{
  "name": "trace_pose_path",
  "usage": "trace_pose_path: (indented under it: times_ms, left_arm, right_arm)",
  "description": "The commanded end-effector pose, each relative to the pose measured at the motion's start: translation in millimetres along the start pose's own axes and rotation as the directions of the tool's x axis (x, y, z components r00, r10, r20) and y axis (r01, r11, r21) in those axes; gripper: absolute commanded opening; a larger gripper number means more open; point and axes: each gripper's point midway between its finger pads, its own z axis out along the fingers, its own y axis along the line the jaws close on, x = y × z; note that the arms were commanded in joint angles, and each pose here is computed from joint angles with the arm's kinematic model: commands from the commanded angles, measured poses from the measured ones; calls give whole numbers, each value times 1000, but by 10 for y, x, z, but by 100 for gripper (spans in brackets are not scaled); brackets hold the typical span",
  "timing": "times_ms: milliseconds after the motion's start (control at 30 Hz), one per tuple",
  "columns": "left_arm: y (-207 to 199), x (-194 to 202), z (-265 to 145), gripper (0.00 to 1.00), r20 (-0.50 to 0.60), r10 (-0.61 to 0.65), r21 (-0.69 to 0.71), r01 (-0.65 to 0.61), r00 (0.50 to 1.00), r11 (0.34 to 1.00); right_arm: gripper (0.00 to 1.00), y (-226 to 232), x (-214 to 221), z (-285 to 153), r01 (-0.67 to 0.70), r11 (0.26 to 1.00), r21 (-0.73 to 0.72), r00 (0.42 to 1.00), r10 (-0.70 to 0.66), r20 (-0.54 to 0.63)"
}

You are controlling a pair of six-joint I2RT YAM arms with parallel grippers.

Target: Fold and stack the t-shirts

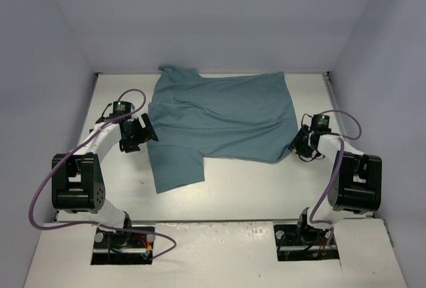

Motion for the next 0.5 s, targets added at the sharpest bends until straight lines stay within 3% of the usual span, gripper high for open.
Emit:
trace_pose_path:
  times_ms: [0,300,467]
  left_arm:
    - [-96,-115,-61,79,45,-4,46,2,999,999]
    - [-79,-68,1,79,19,-1,46,0,1000,999]
    - [-69,-62,51,77,8,-10,37,10,1000,999]
  right_arm:
    - [35,30,-10,-91,14,1000,-27,1000,-13,23]
    - [33,-76,82,-10,18,1000,14,1000,-18,-6]
    - [18,-142,74,35,19,999,50,1000,-19,-7]
